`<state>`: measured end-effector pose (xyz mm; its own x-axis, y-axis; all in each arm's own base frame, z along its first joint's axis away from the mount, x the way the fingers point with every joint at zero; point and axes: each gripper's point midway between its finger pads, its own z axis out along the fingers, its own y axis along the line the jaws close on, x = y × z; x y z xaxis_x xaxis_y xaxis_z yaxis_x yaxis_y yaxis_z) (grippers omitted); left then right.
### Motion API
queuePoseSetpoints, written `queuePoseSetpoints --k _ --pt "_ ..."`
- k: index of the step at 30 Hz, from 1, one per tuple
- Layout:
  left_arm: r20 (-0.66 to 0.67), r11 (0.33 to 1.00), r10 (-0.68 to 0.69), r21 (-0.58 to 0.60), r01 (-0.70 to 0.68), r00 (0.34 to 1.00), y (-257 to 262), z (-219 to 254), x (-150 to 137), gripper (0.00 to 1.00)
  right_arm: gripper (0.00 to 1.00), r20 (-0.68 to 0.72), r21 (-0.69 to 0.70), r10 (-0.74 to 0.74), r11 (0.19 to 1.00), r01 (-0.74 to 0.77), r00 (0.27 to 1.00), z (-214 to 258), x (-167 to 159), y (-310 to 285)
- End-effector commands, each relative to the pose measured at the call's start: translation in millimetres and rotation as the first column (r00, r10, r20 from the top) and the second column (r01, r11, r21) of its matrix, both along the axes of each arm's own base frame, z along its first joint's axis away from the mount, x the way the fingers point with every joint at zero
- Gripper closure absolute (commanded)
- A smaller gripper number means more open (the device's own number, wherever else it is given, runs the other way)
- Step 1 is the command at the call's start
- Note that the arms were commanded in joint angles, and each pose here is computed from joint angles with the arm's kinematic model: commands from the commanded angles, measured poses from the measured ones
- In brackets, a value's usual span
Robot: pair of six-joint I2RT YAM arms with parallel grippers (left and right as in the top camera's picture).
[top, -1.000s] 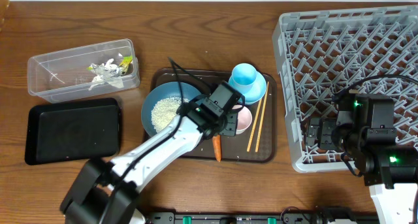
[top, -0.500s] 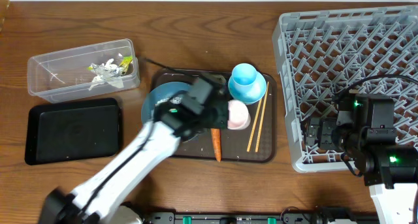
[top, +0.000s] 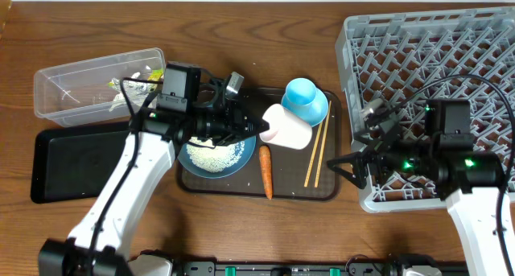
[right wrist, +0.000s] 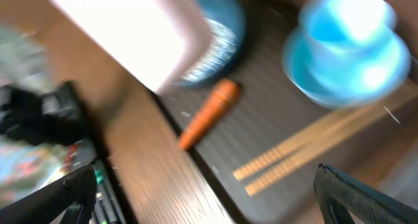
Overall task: Sort waste into correct bins and load items into the dishwasher rack
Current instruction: 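Lift the pink cup with the left gripper and hand it to the right gripper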
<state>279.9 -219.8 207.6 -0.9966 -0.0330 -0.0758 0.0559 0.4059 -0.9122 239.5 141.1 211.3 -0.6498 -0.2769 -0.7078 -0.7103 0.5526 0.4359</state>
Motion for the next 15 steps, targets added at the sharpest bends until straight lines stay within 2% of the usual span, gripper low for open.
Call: queuePoseSetpoints --k 1,5,15 --pt "-0.070 0.982 -0.109 -0.165 0.096 0.992 -10.5 19.9 -11.3 0.93 0.01 0.153 0.159 0.189 0.964 -0.213 0.970 29.6 -9.2 24.3" --pt "-0.120 0.975 -0.141 -0.192 0.117 0.983 -16.9 14.9 -14.1 0.93 0.01 0.149 0.161 0.204 0.960 -0.228 0.967 22.4 -0.6 28.4" --pt "-0.136 0.969 -0.160 -0.212 0.129 0.978 -24.4 19.7 -15.6 0.93 0.01 0.175 0.159 0.273 0.940 -0.301 0.946 15.9 3.8 48.8"
